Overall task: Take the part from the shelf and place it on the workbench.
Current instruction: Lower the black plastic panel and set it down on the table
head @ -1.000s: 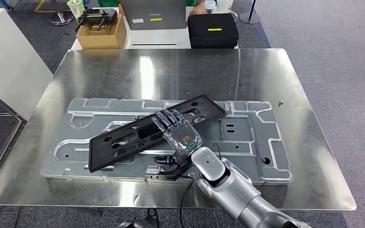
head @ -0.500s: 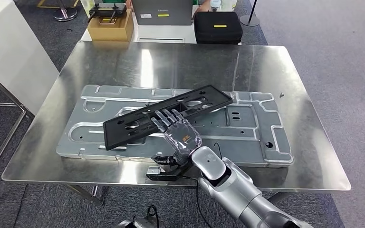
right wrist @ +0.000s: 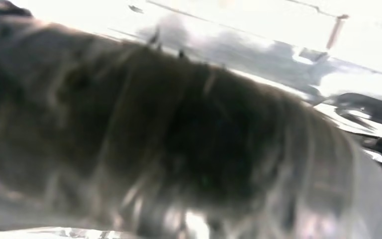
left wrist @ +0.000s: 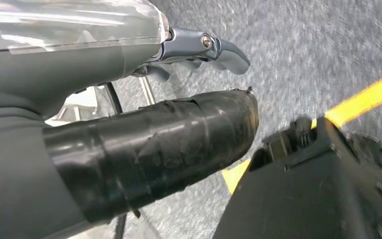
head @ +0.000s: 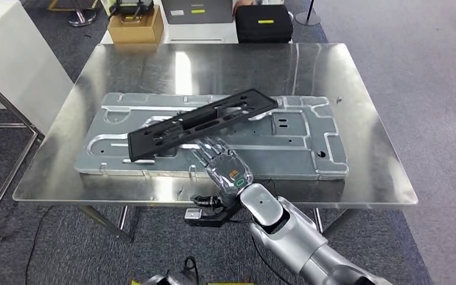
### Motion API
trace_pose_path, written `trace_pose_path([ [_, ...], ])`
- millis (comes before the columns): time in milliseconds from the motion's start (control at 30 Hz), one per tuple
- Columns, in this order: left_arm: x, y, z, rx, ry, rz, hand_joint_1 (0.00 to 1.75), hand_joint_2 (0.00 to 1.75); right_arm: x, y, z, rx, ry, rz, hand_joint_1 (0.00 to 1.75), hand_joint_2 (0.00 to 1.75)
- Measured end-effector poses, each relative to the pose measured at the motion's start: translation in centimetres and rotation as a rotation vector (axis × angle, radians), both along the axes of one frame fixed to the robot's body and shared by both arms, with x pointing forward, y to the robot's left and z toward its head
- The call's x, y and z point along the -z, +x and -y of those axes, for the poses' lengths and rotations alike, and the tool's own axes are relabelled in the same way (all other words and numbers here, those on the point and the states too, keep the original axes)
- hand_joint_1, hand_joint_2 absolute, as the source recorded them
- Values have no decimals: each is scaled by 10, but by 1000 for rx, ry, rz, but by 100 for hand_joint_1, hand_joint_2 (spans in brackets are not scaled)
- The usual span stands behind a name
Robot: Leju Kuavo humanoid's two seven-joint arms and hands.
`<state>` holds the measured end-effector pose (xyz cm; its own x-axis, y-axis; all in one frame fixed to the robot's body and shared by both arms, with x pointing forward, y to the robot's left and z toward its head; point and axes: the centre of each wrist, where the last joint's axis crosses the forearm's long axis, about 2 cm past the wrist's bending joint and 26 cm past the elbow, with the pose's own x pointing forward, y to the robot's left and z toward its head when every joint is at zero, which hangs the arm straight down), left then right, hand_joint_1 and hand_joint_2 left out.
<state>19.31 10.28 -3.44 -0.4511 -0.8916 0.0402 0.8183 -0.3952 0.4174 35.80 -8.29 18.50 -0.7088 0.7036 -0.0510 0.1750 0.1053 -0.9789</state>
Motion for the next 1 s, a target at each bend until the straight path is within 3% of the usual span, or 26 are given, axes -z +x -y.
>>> trace_pose_path([
  [633, -1, 1, 1, 5, 5, 8, 0, 0, 10, -4, 5, 18, 11, -10, 0, 0],
  [1000, 0, 1, 0, 4, 7, 6, 0, 0, 25, -7, 16, 10, 99, -114, 0, 0],
])
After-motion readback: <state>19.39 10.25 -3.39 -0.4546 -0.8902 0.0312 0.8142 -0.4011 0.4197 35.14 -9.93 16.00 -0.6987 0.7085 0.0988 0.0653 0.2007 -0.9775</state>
